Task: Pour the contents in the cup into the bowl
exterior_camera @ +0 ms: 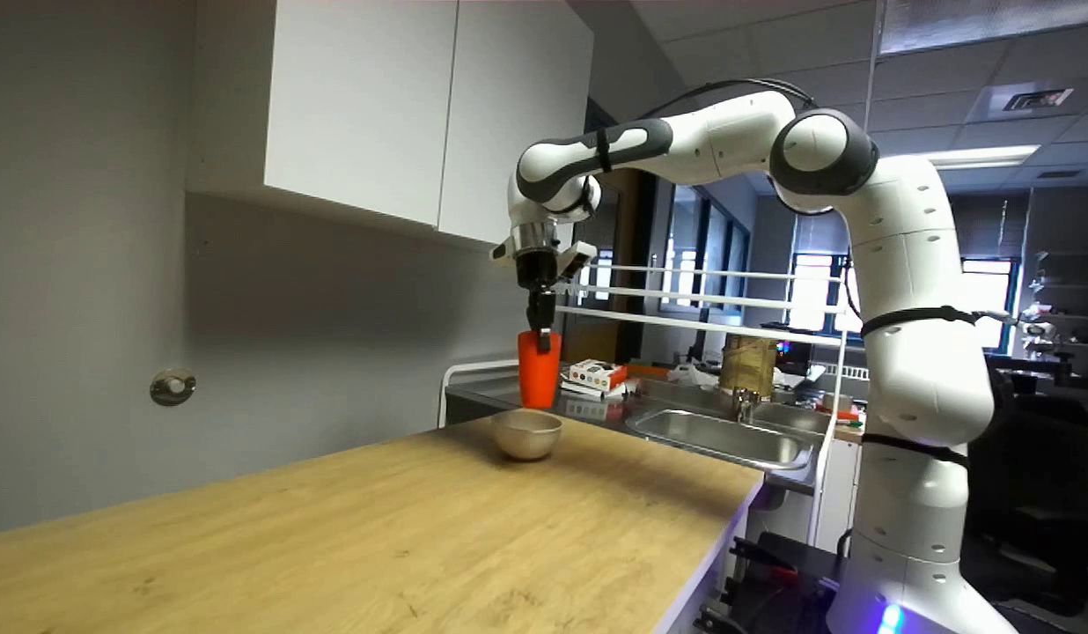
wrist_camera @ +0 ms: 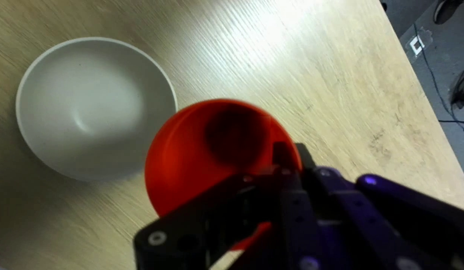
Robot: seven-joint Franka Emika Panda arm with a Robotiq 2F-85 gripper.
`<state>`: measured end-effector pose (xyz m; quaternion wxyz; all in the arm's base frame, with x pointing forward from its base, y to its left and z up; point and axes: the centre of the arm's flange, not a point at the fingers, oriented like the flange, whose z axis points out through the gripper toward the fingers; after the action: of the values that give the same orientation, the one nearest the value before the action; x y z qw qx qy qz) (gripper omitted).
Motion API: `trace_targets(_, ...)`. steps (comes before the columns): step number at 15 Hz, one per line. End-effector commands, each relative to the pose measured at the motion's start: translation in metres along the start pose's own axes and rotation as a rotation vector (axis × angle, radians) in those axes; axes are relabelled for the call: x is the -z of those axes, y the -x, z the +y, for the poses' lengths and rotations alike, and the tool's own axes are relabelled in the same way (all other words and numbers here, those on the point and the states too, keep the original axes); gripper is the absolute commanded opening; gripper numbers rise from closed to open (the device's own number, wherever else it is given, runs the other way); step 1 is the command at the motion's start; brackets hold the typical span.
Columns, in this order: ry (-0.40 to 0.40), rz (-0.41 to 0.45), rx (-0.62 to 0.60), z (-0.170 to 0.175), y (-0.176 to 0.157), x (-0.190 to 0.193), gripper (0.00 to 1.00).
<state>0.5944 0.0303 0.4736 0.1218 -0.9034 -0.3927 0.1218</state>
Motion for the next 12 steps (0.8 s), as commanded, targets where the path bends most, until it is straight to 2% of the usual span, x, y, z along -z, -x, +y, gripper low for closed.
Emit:
trace_targets(1, -0.111, 0.005, 0.020, 0.033, -0.004, 0.009, 0.05)
trace_targets(6, -0.299, 0.034, 0.032, 0.063, 0.005, -0.009, 0.05)
trace_targets(12, -0.414, 0.055, 0.031, 0.091, 0.006, -0.029, 0.05)
